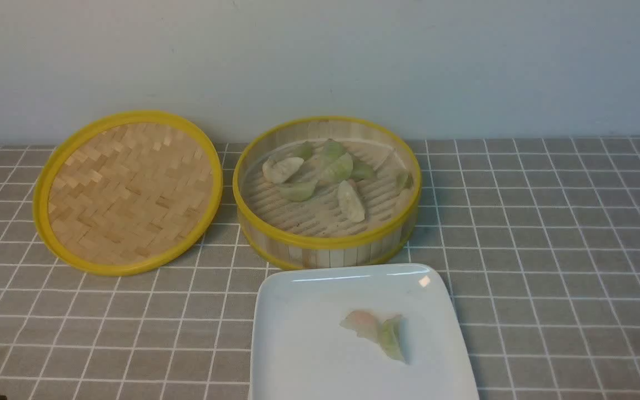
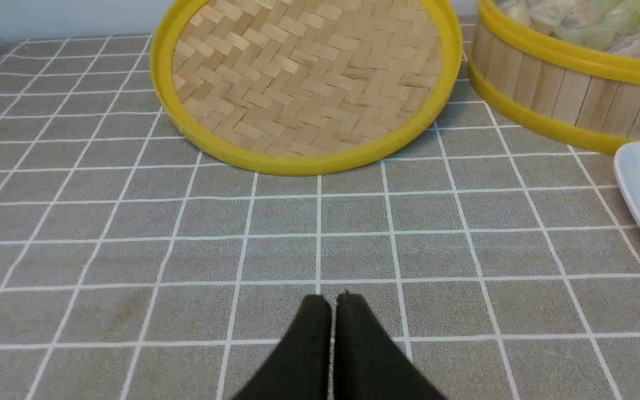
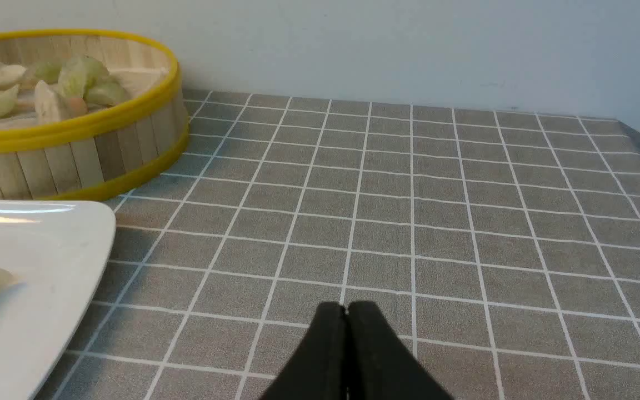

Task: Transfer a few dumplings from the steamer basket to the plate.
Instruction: Use the right arm to grab a dumpling from inside the steamer

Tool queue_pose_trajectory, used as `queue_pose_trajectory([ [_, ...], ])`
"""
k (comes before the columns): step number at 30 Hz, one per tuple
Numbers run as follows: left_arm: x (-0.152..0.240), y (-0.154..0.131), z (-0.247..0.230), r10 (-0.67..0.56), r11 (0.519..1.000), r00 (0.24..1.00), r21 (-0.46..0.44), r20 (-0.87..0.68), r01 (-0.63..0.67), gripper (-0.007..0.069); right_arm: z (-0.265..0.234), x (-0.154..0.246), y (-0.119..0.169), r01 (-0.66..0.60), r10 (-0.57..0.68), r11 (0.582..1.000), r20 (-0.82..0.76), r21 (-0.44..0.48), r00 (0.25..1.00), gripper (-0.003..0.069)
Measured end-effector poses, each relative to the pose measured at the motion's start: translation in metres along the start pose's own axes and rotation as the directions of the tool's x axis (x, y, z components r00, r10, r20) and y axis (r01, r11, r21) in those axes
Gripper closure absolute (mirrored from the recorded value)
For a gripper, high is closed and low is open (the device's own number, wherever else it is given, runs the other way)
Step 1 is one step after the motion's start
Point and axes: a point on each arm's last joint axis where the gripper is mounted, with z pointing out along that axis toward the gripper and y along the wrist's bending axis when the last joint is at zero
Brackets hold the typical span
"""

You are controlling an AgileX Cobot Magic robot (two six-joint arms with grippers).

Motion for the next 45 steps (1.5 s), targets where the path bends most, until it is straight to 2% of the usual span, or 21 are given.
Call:
queue_pose_trajectory([
  [33, 0.0, 0.0, 0.0, 0.0, 1.0, 1.0, 0.0, 0.0, 0.0, 0.063, 0.0, 0.0, 0.0, -0.004, 0.004, 1.0, 0.001, -0.001, 1.0, 0.0673],
  [38, 0.0, 0.0, 0.0, 0.0, 1.0, 1.0, 0.0, 0.0, 0.0, 0.063, 0.0, -0.003, 0.003, -0.166, 0.167, 0.985, 0.042, -0.039, 0.985, 0.0673],
  [41, 0.0, 0.0, 0.0, 0.0, 1.0, 1.0, 0.0, 0.0, 0.0, 0.063, 0.0, -0.011, 0.005, -0.389, 0.399, 0.916, 0.109, -0.101, 0.911, 0.0673],
  [42, 0.0, 0.0, 0.0, 0.0, 1.0, 1.0, 0.0, 0.0, 0.0, 0.063, -0.001, -0.012, 0.005, -0.411, 0.422, 0.905, 0.111, -0.107, 0.9, 0.0673],
  [43, 0.0, 0.0, 0.0, 0.0, 1.0, 1.0, 0.0, 0.0, 0.0, 0.063, -0.001, -0.016, 0.004, -0.507, 0.523, 0.851, 0.135, -0.138, 0.841, 0.0673],
  [45, 0.0, 0.0, 0.0, 0.0, 1.0, 1.0, 0.0, 0.0, 0.0, 0.063, -0.002, -0.02, 0.003, -0.6, 0.623, 0.781, 0.158, -0.172, 0.766, 0.0673],
])
